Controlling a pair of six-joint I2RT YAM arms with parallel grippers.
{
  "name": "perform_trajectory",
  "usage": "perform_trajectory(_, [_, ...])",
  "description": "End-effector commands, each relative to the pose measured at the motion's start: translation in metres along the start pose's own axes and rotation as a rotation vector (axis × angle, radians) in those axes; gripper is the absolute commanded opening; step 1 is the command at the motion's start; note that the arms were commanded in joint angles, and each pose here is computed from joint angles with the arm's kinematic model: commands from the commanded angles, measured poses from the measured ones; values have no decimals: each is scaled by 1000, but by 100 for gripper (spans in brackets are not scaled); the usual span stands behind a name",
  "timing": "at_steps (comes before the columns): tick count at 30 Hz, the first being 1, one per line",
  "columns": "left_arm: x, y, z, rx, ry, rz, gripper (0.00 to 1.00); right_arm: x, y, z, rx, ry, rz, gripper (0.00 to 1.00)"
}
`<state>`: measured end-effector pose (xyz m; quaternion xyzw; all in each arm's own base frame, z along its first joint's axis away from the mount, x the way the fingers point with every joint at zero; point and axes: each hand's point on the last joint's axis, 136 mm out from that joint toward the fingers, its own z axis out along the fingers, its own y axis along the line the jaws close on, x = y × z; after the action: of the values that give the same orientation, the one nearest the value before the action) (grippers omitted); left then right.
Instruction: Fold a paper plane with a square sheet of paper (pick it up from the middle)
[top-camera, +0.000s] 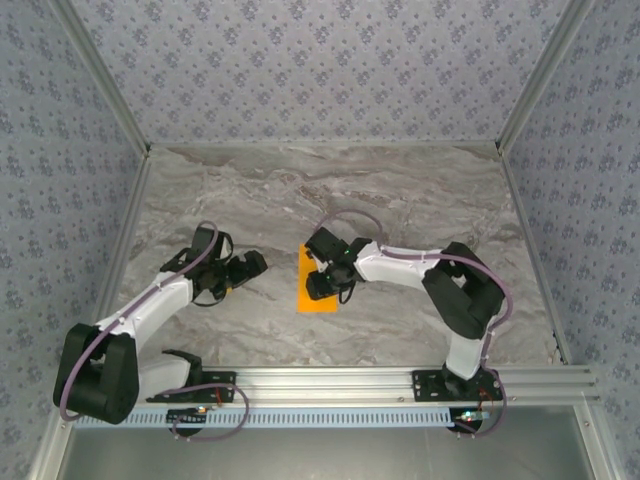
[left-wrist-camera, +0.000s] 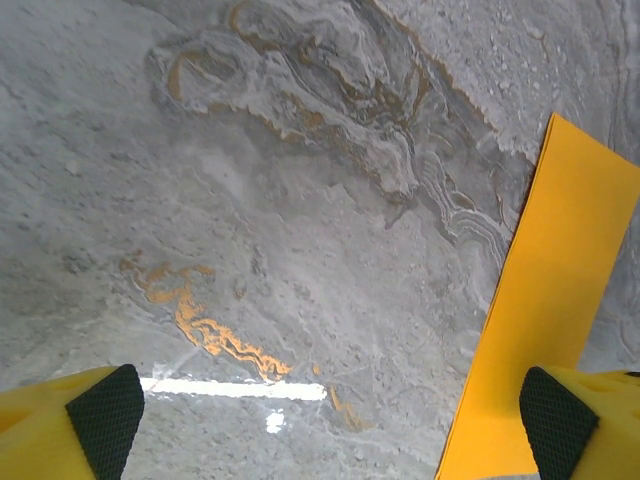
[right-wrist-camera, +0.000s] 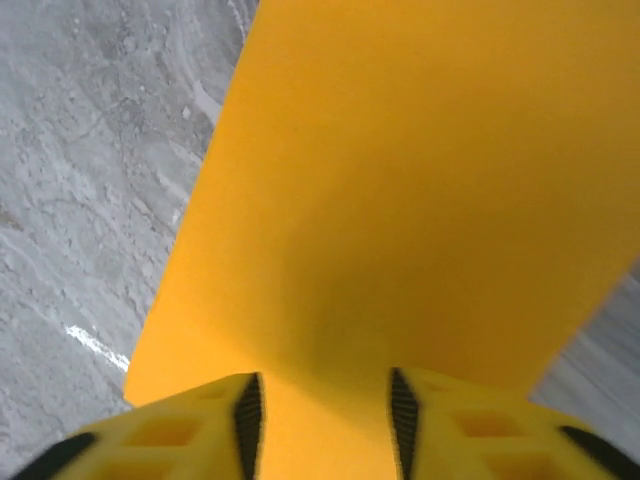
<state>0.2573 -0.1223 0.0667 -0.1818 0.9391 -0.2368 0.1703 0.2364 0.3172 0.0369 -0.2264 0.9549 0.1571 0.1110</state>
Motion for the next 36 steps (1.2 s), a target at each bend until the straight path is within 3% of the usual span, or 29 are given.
perform_trajectory(1, [3, -5, -3, 32, 12, -7, 99, -7, 9, -27, 79, -47, -61, 55])
perform_trajectory(8, [-2, 8, -2, -40, -10, -27, 99, 2, 24, -7, 247, 2, -121, 73])
perform_trajectory(24, [0, 12, 8, -61, 22, -37, 99, 16, 33, 20, 223, 72, -114, 80])
perform_trajectory(30, [0, 11, 8, -57, 27, -37, 99, 20, 33, 26, 167, 97, -69, 89])
perform_trajectory(36, [1, 12, 8, -59, 29, -36, 99, 27, 16, 29, 246, 119, -69, 89])
